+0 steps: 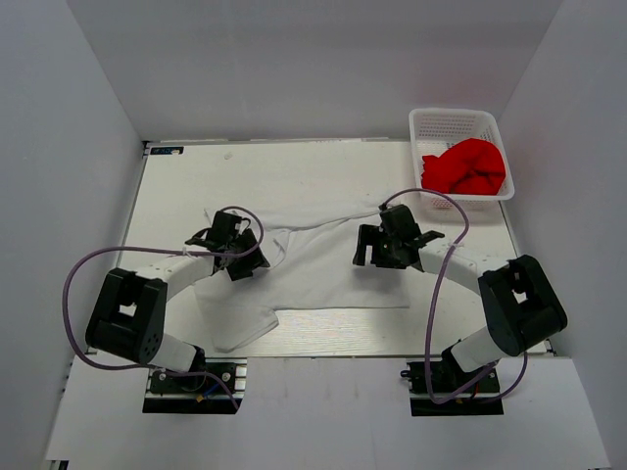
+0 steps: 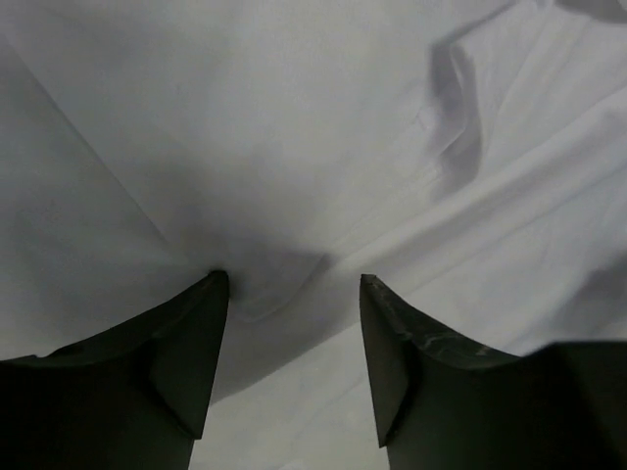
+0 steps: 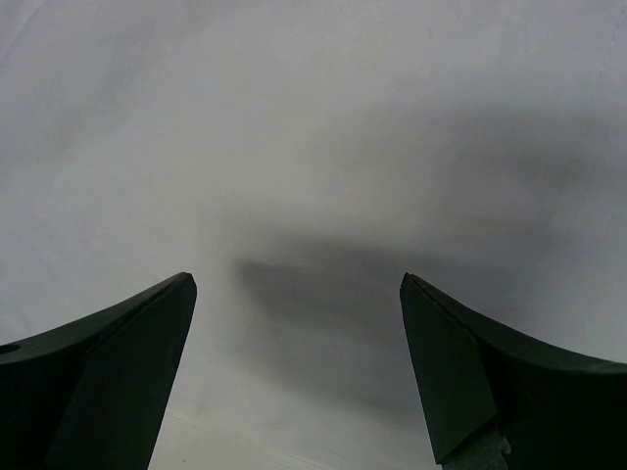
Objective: Fold and stack the t-shirts
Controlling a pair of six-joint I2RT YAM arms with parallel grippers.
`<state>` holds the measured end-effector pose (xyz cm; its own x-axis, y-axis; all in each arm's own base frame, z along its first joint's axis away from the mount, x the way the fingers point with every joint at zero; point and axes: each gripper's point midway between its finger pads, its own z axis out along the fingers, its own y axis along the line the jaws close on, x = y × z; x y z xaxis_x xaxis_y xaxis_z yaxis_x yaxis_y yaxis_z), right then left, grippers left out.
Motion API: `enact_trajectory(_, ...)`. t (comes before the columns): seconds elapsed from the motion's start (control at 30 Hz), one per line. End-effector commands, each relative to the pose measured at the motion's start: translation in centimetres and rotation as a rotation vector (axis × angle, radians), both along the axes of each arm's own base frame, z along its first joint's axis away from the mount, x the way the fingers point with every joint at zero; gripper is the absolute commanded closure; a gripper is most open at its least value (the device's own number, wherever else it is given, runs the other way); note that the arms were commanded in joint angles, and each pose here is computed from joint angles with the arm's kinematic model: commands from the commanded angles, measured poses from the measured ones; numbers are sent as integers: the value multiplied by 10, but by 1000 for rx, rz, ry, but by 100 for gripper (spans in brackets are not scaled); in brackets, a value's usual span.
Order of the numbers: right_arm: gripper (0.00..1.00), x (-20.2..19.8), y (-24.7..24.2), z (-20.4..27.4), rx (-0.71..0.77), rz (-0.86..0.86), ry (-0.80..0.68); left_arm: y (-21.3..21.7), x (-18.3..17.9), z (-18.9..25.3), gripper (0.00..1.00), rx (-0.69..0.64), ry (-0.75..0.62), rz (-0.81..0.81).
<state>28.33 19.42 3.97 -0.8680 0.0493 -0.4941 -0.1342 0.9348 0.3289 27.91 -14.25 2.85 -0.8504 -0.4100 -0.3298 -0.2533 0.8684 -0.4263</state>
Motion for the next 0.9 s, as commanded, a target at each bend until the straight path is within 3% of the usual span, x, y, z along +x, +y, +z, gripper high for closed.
enact_trajectory(0.0, 10, -5, 1, -7, 4, -2, 13, 2, 9, 5, 37, 47, -23, 19)
enact_trajectory(0.07, 10, -7, -1, -11, -1, -6, 21, 6, 13, 7, 47, 73, -36, 37)
enact_trajectory(0.17, 10, -12, -6, -19, -23, -12, 47, 8, 20, 12, 54, 103, -48, 49)
enact_trajectory(0.27, 10, -11, -12, -21, -47, -30, 42, 9, 22, 11, 78, 137, -40, 44)
enact_trajectory(0.3, 10, -12, -12, -22, -50, -33, 43, 10, 22, 7, 97, 148, -33, 48)
enact_trajectory(0.33, 10, -11, -13, -22, -50, -34, 41, 9, 26, 13, 100, 157, -46, 47)
enact_trajectory(0.57, 10, -18, -17, -31, -67, -28, 57, 6, 44, 45, 100, 165, -161, 28)
enact_trajectory(0.7, 10, -19, -19, -34, -75, -29, 60, -1, 85, 98, 100, 145, -328, 70)
enact_trajectory(0.87, 10, -18, -20, -34, -89, -3, 41, 10, 148, 122, 100, 211, -395, 130)
